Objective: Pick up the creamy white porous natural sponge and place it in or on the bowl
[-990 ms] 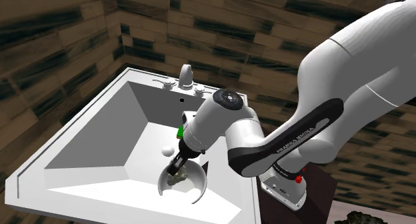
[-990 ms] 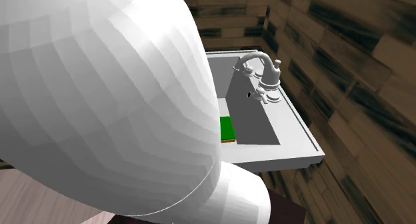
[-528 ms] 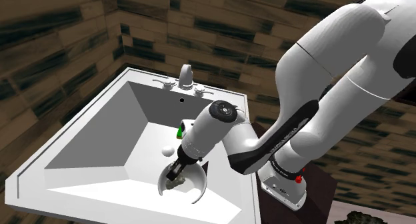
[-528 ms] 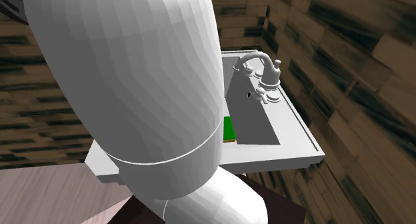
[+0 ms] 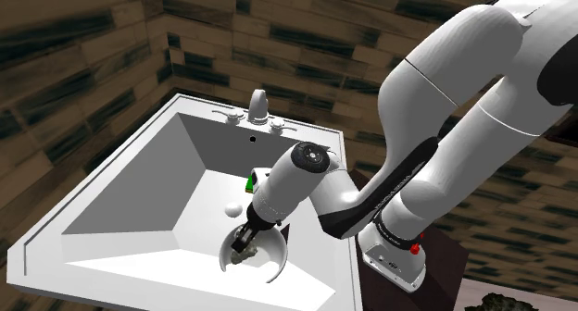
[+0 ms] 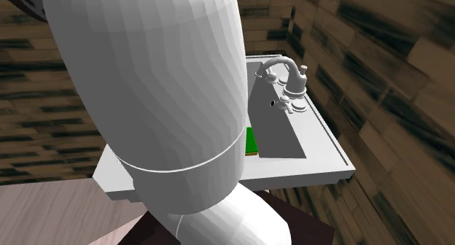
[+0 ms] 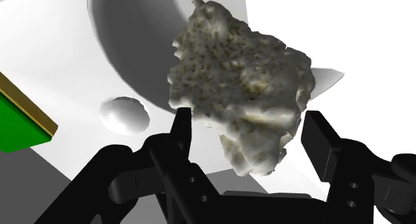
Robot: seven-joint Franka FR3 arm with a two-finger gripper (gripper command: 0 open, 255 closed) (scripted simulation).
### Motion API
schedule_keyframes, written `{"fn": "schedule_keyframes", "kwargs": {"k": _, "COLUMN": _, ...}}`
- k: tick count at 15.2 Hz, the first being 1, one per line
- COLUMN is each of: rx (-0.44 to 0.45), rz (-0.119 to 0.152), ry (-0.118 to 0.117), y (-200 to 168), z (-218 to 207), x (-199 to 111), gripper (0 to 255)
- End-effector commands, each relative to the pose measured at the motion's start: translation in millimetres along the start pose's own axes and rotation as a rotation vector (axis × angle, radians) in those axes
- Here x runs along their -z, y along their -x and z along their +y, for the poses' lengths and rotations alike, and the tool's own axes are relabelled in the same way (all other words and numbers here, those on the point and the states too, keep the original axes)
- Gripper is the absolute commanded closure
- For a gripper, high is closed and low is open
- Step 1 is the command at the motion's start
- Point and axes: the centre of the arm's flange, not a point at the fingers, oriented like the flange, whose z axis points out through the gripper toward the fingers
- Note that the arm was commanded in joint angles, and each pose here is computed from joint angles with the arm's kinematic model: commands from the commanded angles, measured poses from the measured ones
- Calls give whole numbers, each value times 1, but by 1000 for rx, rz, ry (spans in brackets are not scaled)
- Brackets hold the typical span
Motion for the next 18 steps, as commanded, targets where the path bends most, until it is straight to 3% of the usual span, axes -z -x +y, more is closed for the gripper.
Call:
{"fn": "schedule_keyframes", "kwargs": {"k": 1, "rx": 0, "rz": 0, "ry": 0, "y": 0, "z": 0, "x": 0, "gripper": 0}}
{"fn": "schedule_keyframes", "kwargs": {"k": 6, "rx": 0, "rz": 0, "ry": 0, "y": 0, "z": 0, "x": 0, "gripper": 0}}
{"fn": "schedule_keyframes", "kwargs": {"k": 10, "rx": 0, "rz": 0, "ry": 0, "y": 0, "z": 0, "x": 50, "gripper": 0}}
{"fn": "schedule_keyframes", "kwargs": {"k": 18, "rx": 0, "rz": 0, "ry": 0, "y": 0, "z": 0, "x": 50, "gripper": 0}}
